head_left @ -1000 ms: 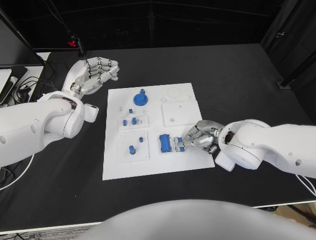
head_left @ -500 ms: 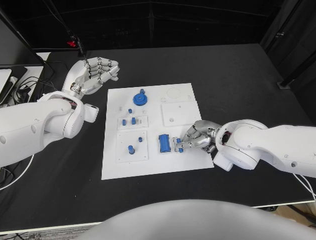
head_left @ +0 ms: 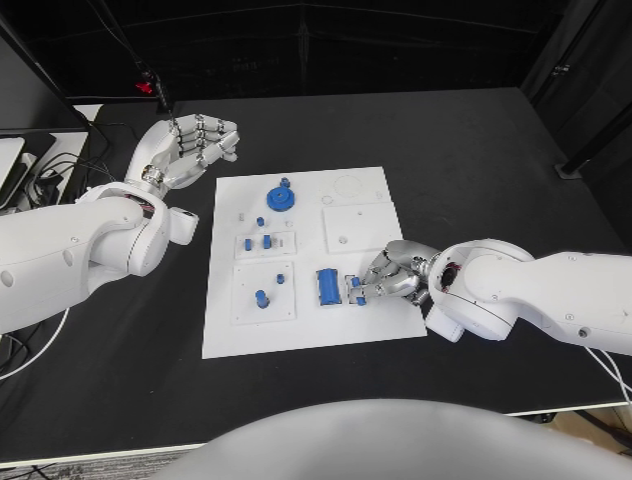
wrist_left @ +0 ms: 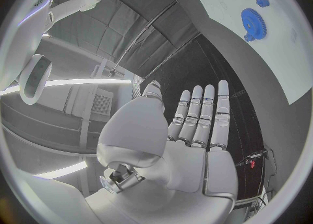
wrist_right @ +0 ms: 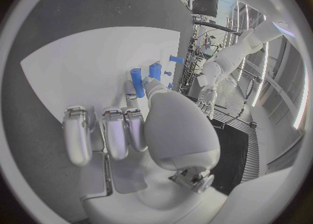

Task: Assemble the parts on the task board

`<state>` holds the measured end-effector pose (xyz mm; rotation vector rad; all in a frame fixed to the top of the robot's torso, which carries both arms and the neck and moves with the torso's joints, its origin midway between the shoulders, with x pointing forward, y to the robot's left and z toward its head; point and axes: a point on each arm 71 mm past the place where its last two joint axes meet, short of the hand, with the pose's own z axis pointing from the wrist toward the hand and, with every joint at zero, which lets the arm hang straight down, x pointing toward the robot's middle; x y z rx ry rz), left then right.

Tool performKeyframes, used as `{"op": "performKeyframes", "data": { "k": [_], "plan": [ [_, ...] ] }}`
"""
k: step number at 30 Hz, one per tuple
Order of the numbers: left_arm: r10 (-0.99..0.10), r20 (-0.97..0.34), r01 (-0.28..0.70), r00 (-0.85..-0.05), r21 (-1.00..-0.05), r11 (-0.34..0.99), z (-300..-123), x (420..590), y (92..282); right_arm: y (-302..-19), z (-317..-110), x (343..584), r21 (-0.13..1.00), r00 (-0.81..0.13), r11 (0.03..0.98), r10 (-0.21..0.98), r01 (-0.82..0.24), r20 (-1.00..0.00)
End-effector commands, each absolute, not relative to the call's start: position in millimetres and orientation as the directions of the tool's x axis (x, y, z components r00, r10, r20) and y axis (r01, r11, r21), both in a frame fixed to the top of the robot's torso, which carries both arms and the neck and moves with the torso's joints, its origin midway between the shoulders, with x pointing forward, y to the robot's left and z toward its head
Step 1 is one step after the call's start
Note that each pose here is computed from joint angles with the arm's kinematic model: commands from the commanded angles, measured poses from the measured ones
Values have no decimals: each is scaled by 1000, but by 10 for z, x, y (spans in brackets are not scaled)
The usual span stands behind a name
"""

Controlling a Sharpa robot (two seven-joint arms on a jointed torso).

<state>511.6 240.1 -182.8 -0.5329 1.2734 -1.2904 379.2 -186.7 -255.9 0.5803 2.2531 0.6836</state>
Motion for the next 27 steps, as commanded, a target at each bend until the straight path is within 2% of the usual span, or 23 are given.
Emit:
{"op": "performKeyframes", "data": {
  "k": [1,27],
  "plan": [
    [-899,-382,402,-215,-873,275,-1816,5117,2392,-1848,-2547,3791,600,-659,780,546,176,-517],
    [-898,-381,401,-217,-874,274,-1818,5120,2385,-1819,-2552,3801,595,-660,785,540,171,-523]
  ]
}}
